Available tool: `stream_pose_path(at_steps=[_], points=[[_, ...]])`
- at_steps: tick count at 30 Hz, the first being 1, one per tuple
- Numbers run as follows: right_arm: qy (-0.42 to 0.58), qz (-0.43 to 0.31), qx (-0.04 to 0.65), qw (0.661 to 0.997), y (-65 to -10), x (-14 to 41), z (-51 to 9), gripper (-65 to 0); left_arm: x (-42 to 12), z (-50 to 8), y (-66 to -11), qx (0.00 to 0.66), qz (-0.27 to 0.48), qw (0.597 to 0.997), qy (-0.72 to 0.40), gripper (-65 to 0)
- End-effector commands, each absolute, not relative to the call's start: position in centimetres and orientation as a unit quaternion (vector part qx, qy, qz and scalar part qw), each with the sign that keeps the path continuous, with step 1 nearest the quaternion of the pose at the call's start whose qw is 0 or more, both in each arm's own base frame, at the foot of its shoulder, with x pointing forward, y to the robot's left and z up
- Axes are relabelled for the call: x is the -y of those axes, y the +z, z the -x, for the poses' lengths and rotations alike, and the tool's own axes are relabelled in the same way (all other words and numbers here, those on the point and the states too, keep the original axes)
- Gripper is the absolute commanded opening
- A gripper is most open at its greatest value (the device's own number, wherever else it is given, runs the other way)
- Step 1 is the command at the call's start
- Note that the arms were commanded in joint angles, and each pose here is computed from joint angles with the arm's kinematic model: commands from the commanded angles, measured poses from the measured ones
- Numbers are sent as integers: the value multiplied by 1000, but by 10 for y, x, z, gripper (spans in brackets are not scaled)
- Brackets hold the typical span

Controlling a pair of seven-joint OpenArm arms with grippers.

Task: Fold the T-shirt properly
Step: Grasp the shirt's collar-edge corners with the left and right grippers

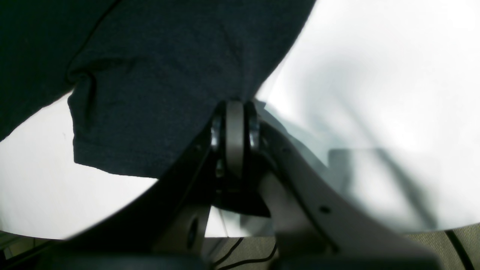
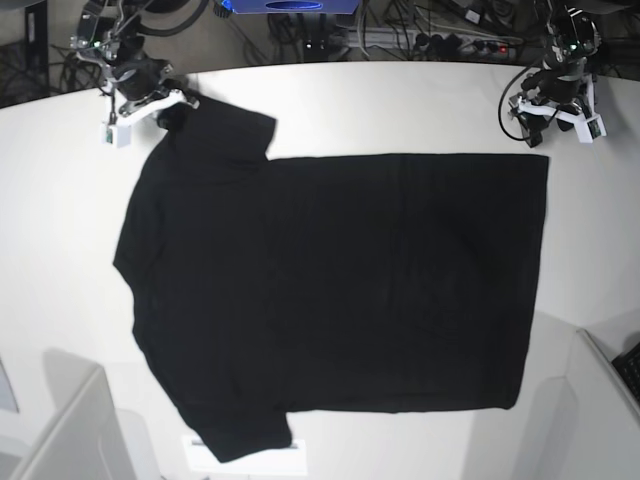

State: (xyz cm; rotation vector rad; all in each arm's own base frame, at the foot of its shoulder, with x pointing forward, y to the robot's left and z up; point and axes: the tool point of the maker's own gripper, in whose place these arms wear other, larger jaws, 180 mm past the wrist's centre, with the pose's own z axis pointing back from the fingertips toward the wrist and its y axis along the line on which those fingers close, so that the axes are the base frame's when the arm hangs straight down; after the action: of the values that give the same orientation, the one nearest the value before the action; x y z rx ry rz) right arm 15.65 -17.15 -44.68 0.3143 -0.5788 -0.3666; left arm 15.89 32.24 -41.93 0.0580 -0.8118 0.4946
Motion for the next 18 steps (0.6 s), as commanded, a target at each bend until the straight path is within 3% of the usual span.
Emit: stream_pose_path(at_steps=[1, 13, 18], points=[[-176, -142, 248, 942, -457, 173, -142, -650, -328, -163, -415, 399, -32, 885, 237, -224], [-175, -142, 252, 941, -456, 173, -146, -650, -327, -194, -420, 412, -15, 875, 253, -224], [-175, -142, 253, 941, -455, 173, -146, -650, -311, -209, -425, 388, 14, 886, 252, -224]])
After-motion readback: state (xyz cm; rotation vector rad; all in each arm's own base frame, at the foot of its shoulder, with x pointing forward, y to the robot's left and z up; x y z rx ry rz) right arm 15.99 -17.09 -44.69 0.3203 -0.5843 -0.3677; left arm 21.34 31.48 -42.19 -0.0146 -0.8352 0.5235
